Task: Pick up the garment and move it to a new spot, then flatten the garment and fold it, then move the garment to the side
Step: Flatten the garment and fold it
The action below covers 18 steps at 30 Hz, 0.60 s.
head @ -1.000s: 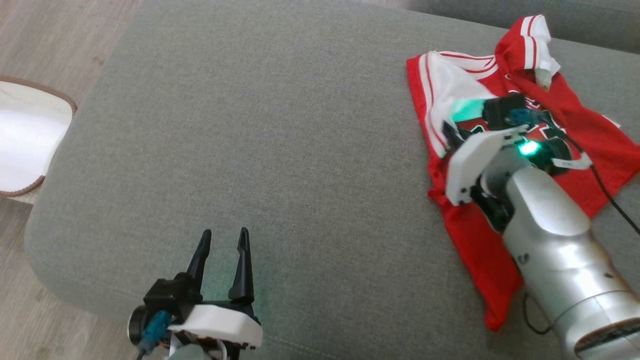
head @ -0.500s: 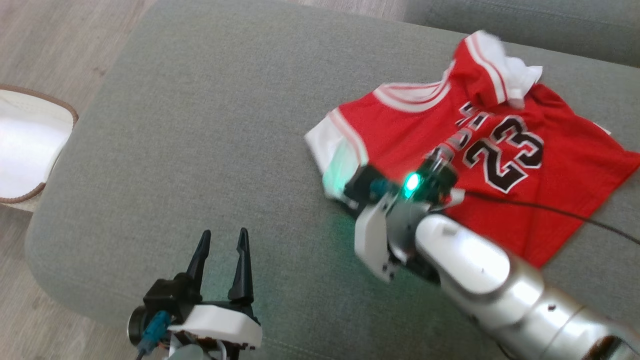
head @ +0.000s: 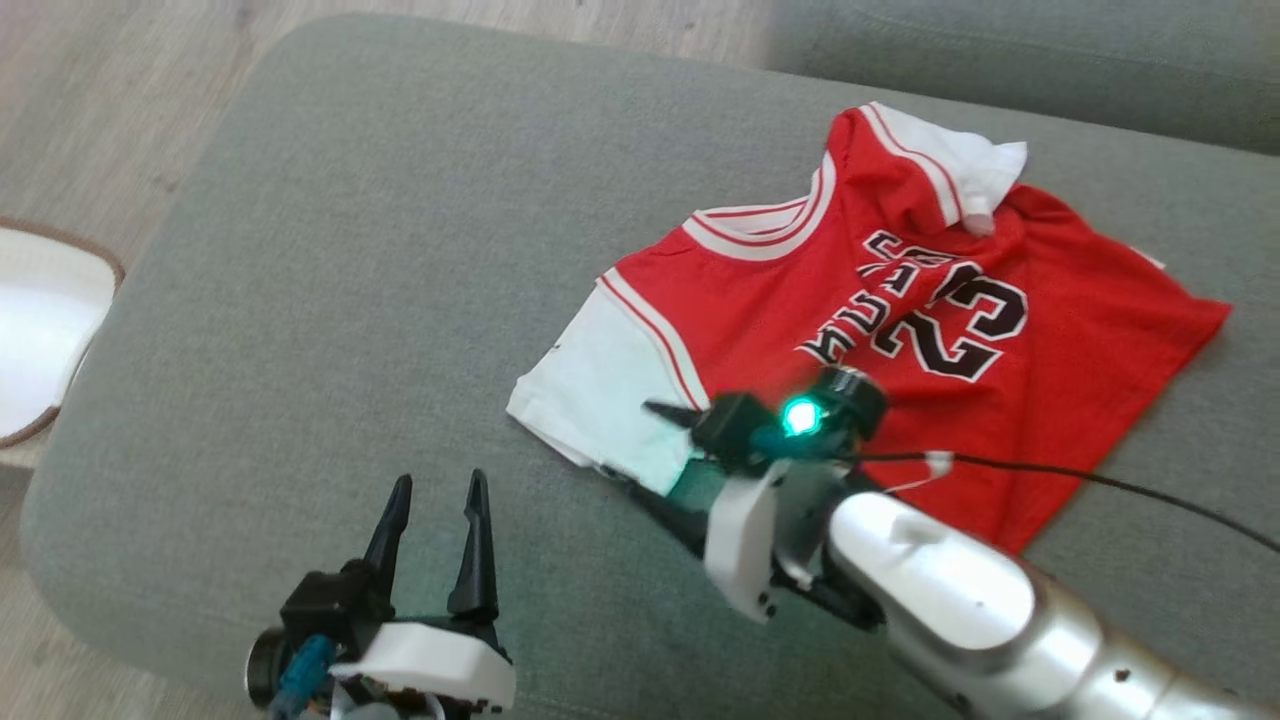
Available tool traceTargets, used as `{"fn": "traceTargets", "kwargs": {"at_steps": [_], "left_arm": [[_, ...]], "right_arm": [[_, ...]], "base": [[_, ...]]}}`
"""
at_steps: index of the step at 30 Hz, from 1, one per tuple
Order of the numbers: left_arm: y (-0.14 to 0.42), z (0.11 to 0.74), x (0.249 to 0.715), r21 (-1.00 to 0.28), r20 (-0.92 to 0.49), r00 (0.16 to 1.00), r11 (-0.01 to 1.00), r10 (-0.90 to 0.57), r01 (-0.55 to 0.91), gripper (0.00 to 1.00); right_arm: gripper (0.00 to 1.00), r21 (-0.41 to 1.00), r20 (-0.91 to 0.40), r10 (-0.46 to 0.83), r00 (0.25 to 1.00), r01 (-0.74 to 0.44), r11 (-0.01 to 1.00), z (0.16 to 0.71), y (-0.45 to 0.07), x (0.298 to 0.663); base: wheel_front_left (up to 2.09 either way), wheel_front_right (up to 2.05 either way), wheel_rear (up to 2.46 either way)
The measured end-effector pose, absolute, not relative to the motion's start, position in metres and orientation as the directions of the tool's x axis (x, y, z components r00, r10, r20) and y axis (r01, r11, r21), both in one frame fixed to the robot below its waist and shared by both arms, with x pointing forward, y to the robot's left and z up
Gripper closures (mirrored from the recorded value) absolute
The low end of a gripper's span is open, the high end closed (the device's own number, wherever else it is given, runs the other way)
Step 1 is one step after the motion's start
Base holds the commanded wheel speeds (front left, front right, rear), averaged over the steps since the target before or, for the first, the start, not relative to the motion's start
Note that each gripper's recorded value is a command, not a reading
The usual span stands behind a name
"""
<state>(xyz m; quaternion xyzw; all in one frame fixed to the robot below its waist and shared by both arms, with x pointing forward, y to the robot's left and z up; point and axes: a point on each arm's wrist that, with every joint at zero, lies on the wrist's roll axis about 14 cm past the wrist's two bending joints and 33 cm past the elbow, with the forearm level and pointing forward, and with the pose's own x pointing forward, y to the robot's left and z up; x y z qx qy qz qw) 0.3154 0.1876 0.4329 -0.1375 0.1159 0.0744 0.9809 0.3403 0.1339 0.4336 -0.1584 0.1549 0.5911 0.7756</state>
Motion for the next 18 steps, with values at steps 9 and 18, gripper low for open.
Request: {"fn": "traceTargets", "kwargs": {"at_steps": [9,18], "left_arm": [[0.182,0.444,0.314,-0.244,-0.214,0.973,0.96,0.088,-0.14,0.0],[0.17,0.45,0.31,-0.248,-0.197,0.98,0.965,0.037,-0.087,0.0]], "right_arm": [[0.0,-0.009,-0.251,0.769,0.588,-0.796,0.606,0.469,0.072,0.403],[0.0,0.066,-0.22,0.447,0.867,-0.444,0.894,0.458,-0.05,0.408]], "base": [[0.0,0.0,0.0],[0.0,0.0,0.0]]}}
